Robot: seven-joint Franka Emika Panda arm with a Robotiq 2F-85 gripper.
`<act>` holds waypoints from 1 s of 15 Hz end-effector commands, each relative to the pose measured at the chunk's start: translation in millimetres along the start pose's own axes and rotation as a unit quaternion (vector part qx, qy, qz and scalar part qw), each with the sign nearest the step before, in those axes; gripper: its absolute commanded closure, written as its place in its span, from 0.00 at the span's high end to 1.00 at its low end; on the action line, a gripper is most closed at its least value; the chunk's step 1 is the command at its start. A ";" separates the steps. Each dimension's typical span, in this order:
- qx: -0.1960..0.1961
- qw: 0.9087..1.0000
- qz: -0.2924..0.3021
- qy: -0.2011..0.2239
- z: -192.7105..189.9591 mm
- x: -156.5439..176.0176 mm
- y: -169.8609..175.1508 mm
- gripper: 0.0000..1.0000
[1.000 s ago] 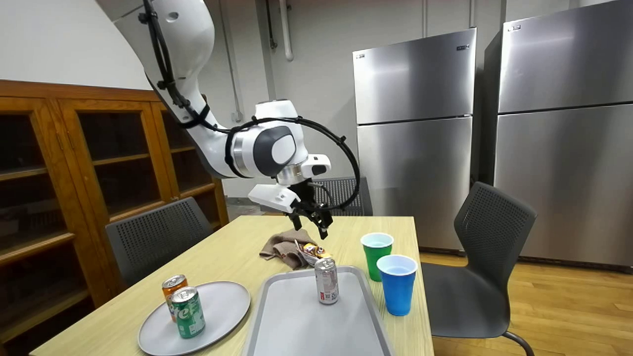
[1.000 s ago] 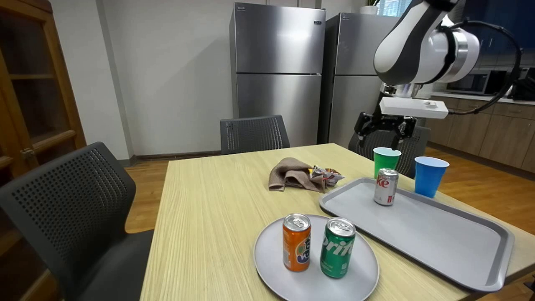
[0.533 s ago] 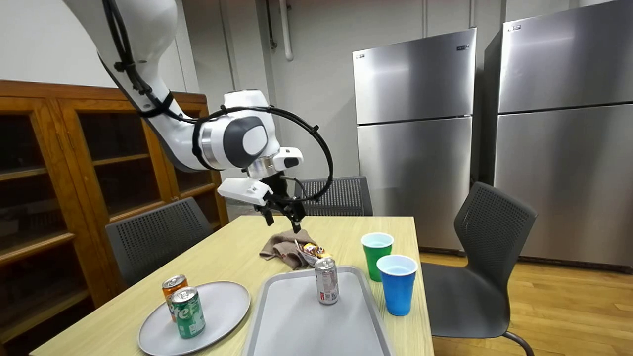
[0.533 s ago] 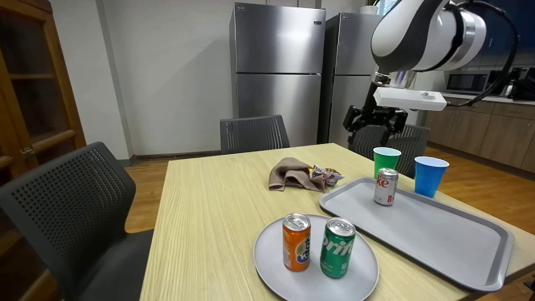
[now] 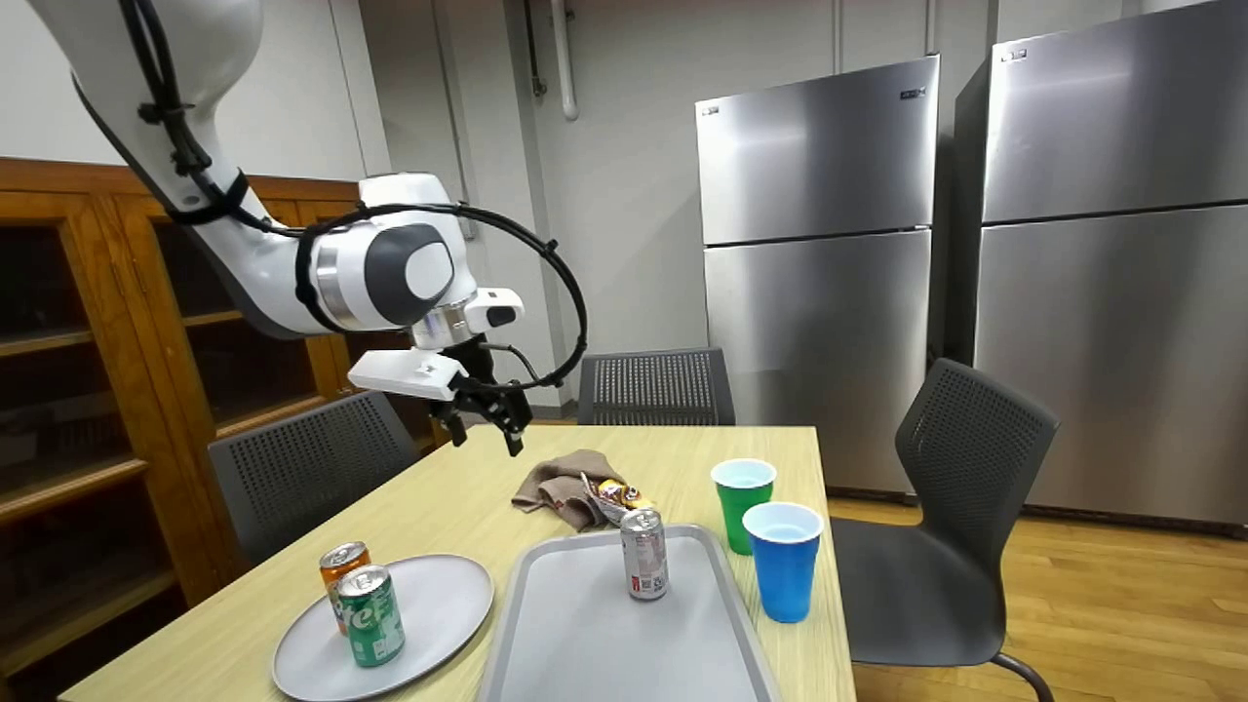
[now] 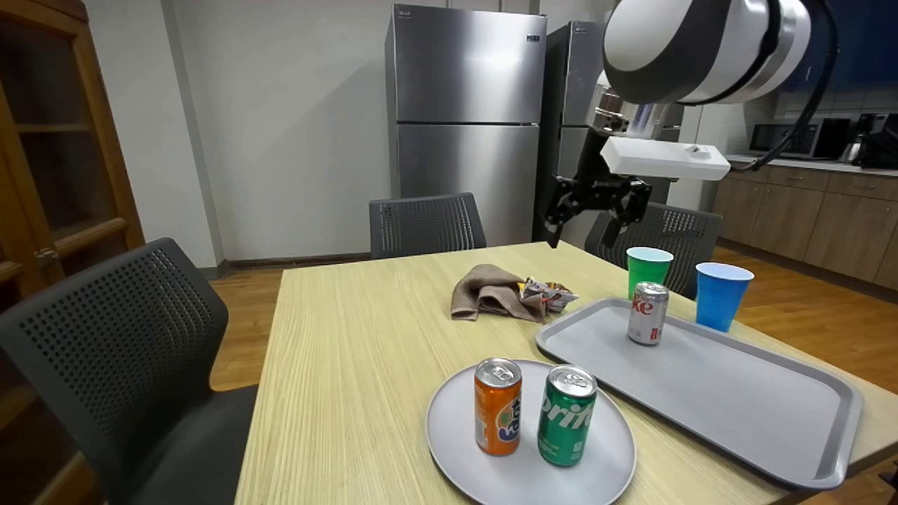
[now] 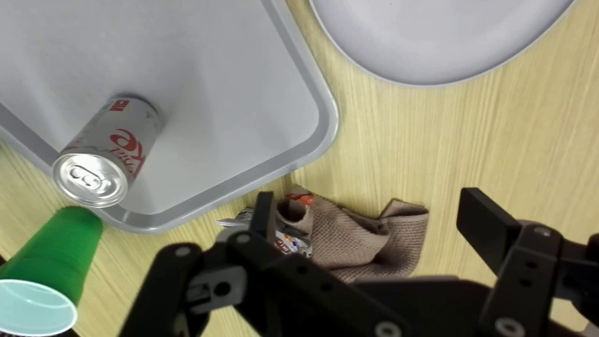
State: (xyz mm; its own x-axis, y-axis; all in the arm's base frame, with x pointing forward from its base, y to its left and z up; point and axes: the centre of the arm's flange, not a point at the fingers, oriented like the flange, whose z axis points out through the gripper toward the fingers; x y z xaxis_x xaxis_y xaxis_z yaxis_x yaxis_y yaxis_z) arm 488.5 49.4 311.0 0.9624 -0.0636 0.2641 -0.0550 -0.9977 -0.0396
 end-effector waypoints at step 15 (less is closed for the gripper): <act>0.049 0.980 -0.190 -0.043 -3.2 -77.7 -150.6 1.00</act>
State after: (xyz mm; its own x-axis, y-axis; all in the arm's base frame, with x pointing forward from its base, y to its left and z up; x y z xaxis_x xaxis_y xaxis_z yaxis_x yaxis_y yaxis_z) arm 433.4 195.3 302.8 0.9388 0.2537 0.2330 0.2713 -0.9614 -0.0465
